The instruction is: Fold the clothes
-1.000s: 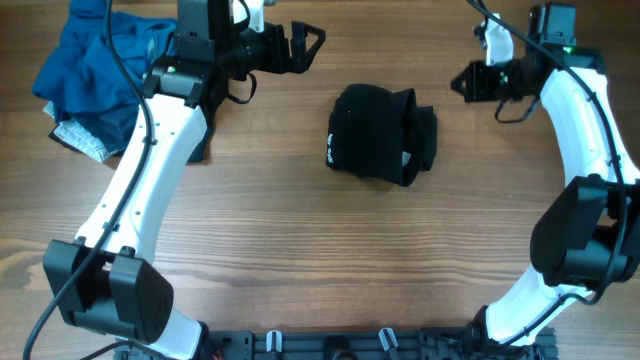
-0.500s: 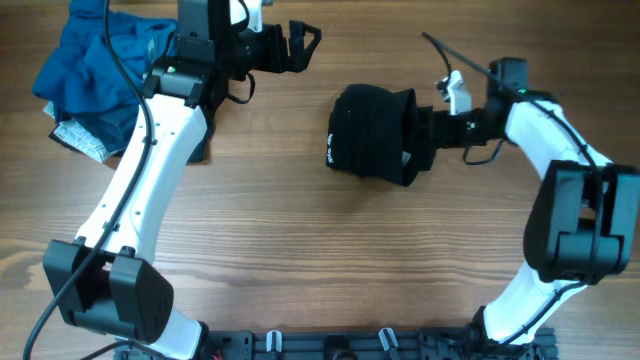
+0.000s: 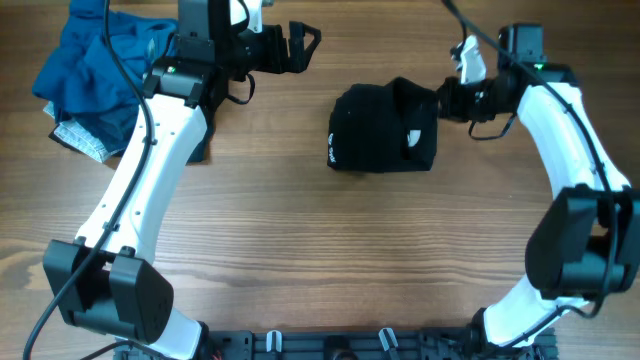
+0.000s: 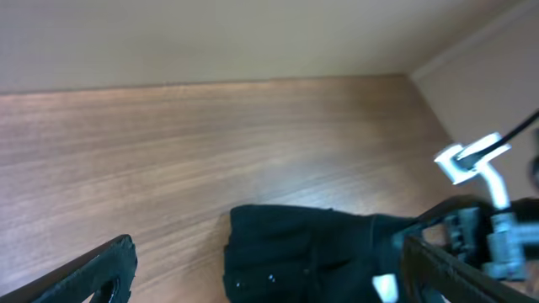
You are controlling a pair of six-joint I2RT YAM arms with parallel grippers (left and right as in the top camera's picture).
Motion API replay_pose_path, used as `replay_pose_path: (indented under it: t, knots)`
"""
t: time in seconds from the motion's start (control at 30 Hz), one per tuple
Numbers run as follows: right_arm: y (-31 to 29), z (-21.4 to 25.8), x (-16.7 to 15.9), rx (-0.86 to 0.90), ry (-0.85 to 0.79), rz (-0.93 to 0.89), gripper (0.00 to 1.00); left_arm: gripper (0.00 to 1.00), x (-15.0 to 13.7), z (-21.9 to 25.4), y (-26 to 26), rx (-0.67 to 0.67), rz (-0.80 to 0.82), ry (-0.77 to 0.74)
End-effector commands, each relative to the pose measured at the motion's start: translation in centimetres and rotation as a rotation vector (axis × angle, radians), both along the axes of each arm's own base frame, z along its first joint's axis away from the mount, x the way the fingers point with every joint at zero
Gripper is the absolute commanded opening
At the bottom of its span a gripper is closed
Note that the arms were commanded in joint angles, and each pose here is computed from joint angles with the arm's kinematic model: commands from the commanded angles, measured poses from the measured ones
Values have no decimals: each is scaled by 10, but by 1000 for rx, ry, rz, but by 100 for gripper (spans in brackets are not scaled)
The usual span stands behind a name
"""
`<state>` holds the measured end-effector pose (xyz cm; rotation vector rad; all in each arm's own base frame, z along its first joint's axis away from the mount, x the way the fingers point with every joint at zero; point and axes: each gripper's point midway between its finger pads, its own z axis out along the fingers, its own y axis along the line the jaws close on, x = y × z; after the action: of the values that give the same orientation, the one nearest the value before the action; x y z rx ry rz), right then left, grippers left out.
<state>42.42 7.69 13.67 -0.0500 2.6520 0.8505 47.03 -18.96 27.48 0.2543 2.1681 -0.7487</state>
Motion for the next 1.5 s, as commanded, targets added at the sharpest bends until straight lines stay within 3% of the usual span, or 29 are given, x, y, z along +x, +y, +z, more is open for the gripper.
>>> replay_pose_path:
  t: [0.0,0.17,0.27,0.3,0.33,0.37,0.43,0.53,0.6,0.73,0.9,1.0,1.23,1.47]
  knots:
    - [-31,11,6,-34,17,-137,4,100,1,-11,8,45,31,21]
    - [-78,-17,5,-88,70,-223,4,100,0,-15,13,65,54,36]
    - [-60,-30,0,-17,64,-96,4,100,2,-18,15,76,67,39]
    - [-57,-31,-2,-12,62,-76,12,100,3,-22,15,79,67,50]
    - [-56,-32,-2,-13,67,-71,35,100,3,-29,15,85,67,69]
    - [-53,-35,-3,-10,67,-50,49,100,2,-36,15,91,66,92]
    - [-43,-44,-8,17,79,-5,59,100,1,-50,15,102,64,131]
    - [-22,-69,-15,75,106,51,64,100,1,-55,15,106,63,144]
    - [-6,-92,-18,107,130,86,62,100,2,-55,15,105,64,141]
    - [33,-104,-15,182,98,178,45,100,2,-55,15,105,64,141]
    - [43,-102,-10,192,97,166,4,100,2,-55,15,105,64,141]
    - [36,-98,-7,195,93,145,4,100,2,-55,15,105,64,141]
    - [-9,-25,-2,187,-6,13,4,100,2,-55,15,105,64,141]
    - [-46,-111,-19,79,186,-99,4,100,2,-55,15,105,64,141]
